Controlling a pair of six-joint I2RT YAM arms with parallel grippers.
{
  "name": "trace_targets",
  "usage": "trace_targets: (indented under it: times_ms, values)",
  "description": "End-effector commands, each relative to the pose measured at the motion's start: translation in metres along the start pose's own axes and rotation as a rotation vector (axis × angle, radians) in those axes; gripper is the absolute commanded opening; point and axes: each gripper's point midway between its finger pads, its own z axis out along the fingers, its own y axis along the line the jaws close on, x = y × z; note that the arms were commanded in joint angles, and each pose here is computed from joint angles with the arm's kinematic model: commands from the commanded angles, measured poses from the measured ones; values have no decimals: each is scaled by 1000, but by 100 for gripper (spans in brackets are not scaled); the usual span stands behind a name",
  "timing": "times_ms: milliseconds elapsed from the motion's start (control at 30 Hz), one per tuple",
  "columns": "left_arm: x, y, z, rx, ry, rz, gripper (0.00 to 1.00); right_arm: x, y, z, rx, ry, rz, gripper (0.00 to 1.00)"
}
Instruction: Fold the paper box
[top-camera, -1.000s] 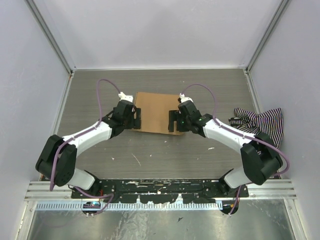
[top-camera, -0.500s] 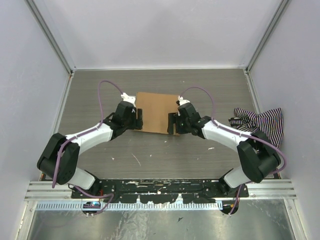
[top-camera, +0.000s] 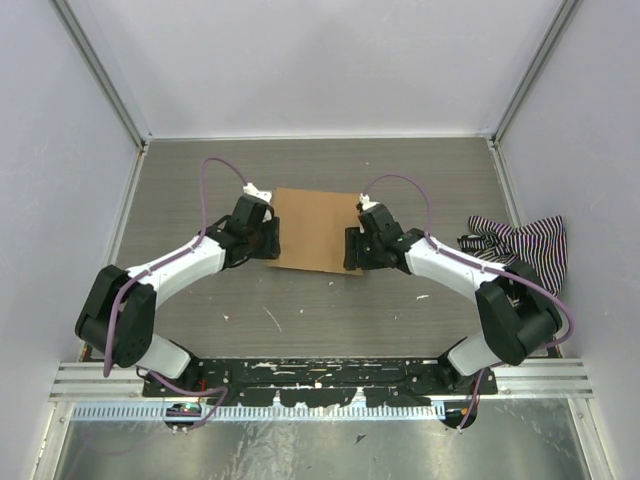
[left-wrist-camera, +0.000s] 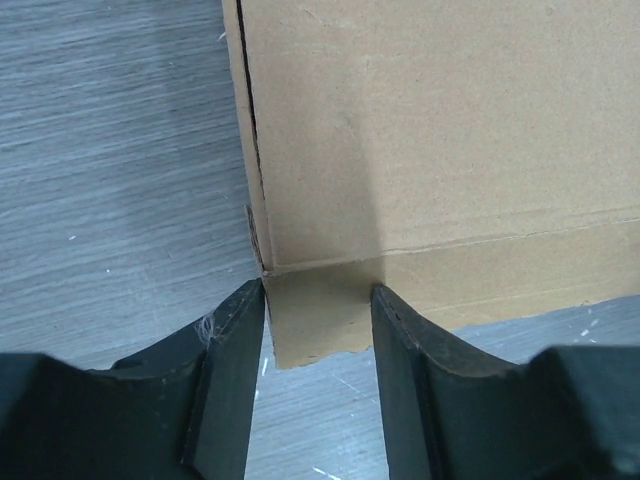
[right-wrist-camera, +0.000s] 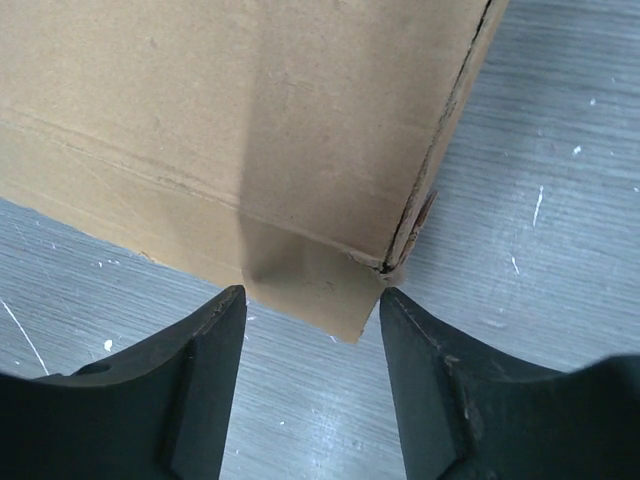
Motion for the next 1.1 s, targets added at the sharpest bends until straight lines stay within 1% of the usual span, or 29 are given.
trace_targets:
  times_ms: [0,67,233,467,733,933,1067]
  values:
    - [0,-25,-12,86,81,-29,50,-31,34,-24,-131,-51,46,58]
    - [0,-26,-15,88,89,-38,49,-35,34,-30,-148,-48,66,54]
    - [-2,-28,-19,90,111,-49,49,-45,32,-45,-203,-44,121,51]
    - [-8,-30,-24,107,132,-97,48,-56,31,-58,-283,-39,172,50]
    - [-26,-32,-39,174,139,-163,44,-53,25,-60,-300,2,204,45]
    - [-25,-35,-42,216,175,-180,40,-40,22,-49,-316,72,199,38]
    - [-20,-33,-42,231,199,-187,39,-37,21,-46,-339,99,204,39]
